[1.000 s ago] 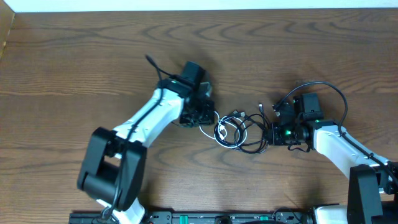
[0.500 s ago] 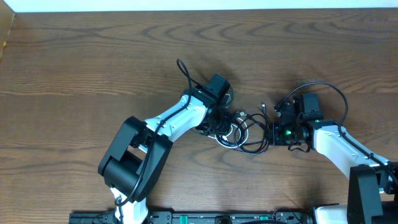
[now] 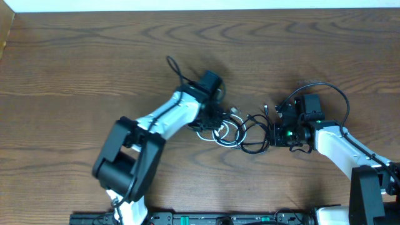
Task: Untangle cables
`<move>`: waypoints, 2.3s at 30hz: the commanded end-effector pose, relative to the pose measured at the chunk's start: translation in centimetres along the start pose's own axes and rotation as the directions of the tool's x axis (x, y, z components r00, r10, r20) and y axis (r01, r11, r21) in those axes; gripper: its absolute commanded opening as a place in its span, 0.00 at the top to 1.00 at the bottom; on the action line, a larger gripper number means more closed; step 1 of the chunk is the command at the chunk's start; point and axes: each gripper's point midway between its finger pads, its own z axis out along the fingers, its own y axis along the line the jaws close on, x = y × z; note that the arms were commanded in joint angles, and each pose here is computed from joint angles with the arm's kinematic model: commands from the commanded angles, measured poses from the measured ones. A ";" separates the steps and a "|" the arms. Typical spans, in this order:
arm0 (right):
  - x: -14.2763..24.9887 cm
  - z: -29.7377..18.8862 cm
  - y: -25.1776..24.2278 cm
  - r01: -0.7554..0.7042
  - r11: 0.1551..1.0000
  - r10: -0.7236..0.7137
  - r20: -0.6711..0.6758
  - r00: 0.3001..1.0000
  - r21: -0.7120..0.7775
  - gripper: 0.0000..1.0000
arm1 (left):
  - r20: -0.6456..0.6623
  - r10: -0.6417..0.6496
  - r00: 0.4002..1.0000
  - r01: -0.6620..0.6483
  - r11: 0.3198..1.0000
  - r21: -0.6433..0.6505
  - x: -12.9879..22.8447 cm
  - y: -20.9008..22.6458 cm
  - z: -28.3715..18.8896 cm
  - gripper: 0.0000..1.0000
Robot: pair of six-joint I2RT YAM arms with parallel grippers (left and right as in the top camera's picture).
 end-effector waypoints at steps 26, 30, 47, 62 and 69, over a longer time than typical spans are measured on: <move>0.4 0.2 -0.8 -0.009 0.999 0.009 -0.008 1.000 0.040 0.99 | 0.144 -0.067 0.987 0.051 0.992 0.114 -1.0 0.6 -8.9 0.34; 0.4 0.2 -0.8 -0.009 0.999 0.009 -0.008 1.000 0.039 0.99 | 0.128 0.011 0.992 -0.024 0.994 0.104 0.0 -1.1 -8.2 0.34; 0.6 0.2 -0.6 -0.013 0.999 0.014 -0.019 1.000 0.030 0.99 | 0.034 0.045 0.998 -0.047 0.997 0.059 4.9 -3.7 -4.4 0.36; -0.8 -0.6 -0.9 -0.011 0.998 0.011 0.008 1.000 0.067 0.99 | 0.124 0.001 0.992 -0.003 1.000 0.019 3.8 -3.7 -3.1 0.37; -2.2 -2.6 0.4 0.003 0.999 -0.004 0.020 1.000 0.054 0.99 | 0.113 -0.041 0.993 0.040 0.999 0.003 3.5 -3.3 -1.7 0.38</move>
